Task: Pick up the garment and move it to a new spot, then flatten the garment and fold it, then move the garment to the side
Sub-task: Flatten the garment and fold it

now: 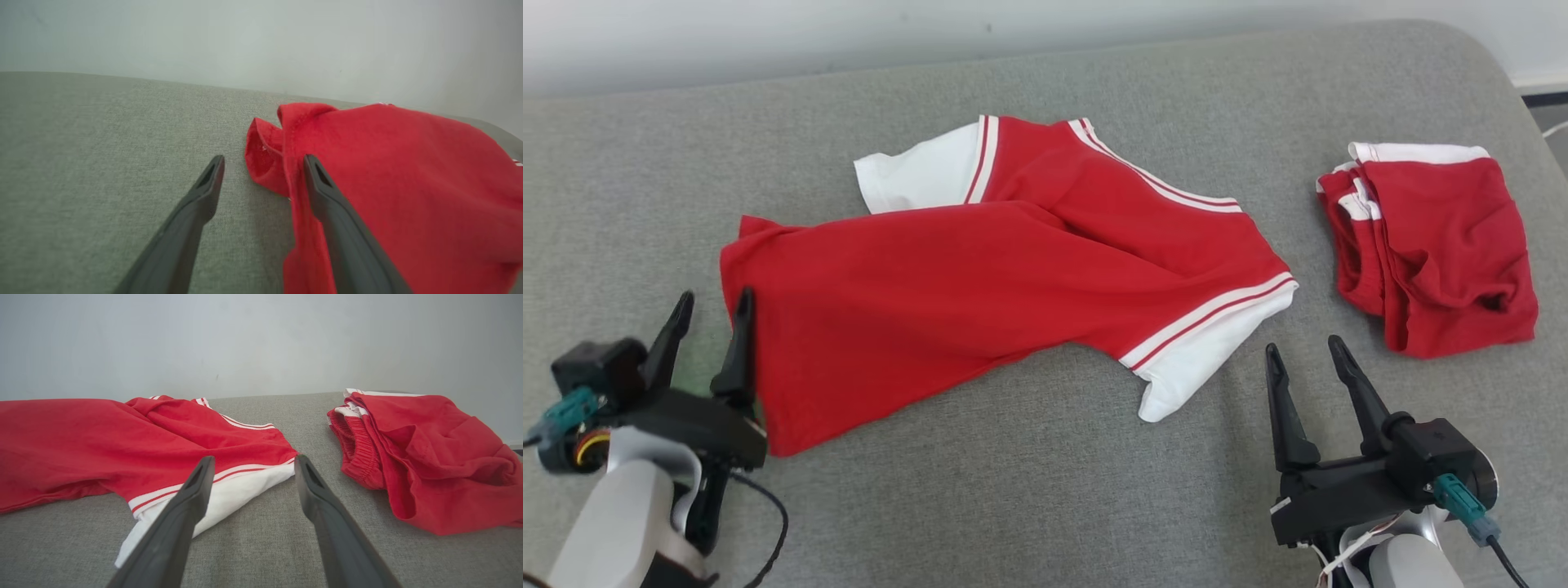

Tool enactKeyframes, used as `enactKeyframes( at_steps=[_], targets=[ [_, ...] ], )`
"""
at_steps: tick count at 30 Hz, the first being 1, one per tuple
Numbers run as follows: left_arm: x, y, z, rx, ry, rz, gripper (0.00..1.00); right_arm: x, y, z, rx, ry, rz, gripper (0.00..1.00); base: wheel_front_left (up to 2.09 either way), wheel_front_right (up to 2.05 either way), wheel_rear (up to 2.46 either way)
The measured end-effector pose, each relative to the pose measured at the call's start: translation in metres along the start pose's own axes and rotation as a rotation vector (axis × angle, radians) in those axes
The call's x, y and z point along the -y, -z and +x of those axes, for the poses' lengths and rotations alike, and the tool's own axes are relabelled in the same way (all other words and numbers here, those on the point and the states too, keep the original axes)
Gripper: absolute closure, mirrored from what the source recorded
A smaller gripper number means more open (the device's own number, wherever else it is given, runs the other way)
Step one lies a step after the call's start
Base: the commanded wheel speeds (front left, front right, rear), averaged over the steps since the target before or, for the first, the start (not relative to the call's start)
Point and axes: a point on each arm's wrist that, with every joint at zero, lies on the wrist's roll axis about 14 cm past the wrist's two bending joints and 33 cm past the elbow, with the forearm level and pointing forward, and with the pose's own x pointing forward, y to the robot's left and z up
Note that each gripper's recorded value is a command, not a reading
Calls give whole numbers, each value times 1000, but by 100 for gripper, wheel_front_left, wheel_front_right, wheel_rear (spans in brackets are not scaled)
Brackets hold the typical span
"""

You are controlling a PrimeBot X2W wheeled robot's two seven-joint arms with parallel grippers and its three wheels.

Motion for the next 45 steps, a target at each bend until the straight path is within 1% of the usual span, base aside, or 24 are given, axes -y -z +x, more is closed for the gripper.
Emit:
enactKeyframes(
  at_steps=[4, 10, 18, 25, 28, 31, 39, 45],
  targets=[
    [-14, -6, -19, 18, -49, 8, 0, 0, -9, 0, 25, 2, -1, 0, 0, 0, 0],
    [3, -7, -54, 45, -57, -25, 0, -4, -13, -7, 36, -2, 2, 0, 0, 0, 0],
    [14, -18, -102, 88, -75, 26, 0, -11, -11, -24, 27, -5, 17, 0, 0, 0, 0],
    [13, -21, -136, 102, -110, 19, 0, -13, -2, -37, -3, 3, 29, 0, 0, 0, 0],
    [12, -22, -144, 105, -118, 18, 0, -12, 2, -37, -16, 9, 32, 0, 0, 0, 0],
    [12, -20, -150, 102, -121, 16, 0, -6, 15, -36, -58, 26, 35, 0, 0, 0, 0],
    [15, -23, -147, 113, -109, 15, 0, -2, 24, -11, -91, 35, 45, 0, 0, 0, 0],
    [6, -23, -153, 111, -134, 20, 0, -3, 38, 2, -137, 35, 59, 0, 0, 0, 0]
  ],
)
